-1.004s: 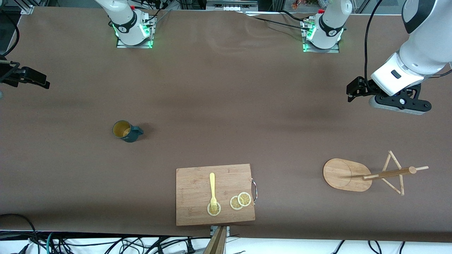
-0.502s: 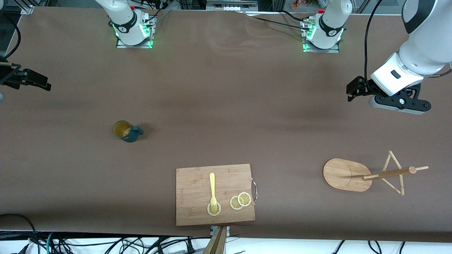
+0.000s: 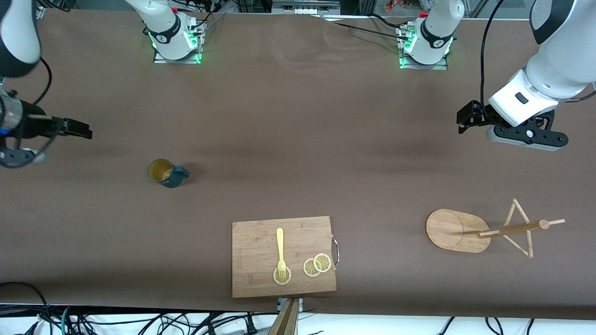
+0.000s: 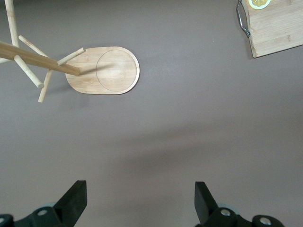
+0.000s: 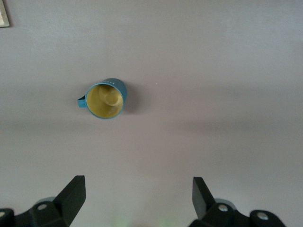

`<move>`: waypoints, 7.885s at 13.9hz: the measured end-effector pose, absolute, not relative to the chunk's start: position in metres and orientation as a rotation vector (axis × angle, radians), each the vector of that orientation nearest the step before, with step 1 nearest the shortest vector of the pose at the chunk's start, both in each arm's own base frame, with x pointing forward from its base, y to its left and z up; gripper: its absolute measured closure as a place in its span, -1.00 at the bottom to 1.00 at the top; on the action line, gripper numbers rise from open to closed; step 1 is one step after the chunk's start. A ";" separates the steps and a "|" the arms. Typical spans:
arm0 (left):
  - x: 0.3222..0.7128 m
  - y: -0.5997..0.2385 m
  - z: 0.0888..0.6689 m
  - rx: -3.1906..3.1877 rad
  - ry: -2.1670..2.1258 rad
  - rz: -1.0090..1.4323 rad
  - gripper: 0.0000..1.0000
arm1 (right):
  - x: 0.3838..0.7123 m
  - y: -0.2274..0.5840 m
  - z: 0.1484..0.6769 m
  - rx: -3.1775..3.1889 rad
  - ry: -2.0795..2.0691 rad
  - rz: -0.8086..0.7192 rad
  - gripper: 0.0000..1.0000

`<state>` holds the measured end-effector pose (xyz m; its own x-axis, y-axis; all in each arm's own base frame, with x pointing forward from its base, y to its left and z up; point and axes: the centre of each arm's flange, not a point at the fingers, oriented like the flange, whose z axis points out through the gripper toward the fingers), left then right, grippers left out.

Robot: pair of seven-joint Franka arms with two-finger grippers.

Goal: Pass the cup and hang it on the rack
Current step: 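Move the right gripper down toward the teal mug, then close the right gripper on the teal mug's rim, then lift the teal mug and carry it toward the table's middle, then set the mug down and open the right gripper while the left gripper approaches, then grasp the teal mug's handle with the left gripper while the right gripper withdraws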

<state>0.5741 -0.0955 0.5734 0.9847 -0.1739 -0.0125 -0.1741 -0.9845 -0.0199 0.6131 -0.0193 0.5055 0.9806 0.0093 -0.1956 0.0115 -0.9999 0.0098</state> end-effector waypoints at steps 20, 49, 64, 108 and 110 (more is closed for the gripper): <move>0.573 -0.095 0.573 -3.108 0.272 0.027 -1.00 | 0.634 0.025 0.276 3.138 0.085 -0.338 -1.00; 0.573 -0.095 0.573 -3.108 0.272 0.027 -1.00 | 0.630 0.240 0.347 3.163 -0.093 -0.076 0.92; 0.573 -0.095 0.573 -3.108 0.272 0.027 -1.00 | 0.512 0.546 0.300 3.306 -0.232 -0.051 0.92; 0.577 -0.216 0.473 -3.113 1.054 0.283 -1.00 | 0.681 0.066 0.526 3.096 0.109 -0.179 -1.00; 0.589 -0.215 0.453 -3.057 1.274 0.236 -1.00 | 0.678 0.033 0.535 3.077 0.104 -0.188 -1.00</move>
<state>0.5888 -0.2153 0.4531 0.6977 -0.7137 -0.0619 -0.6885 -0.6919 0.2175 0.6776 0.0328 0.5346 0.9902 0.0641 -0.1237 0.0710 -0.9961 0.0524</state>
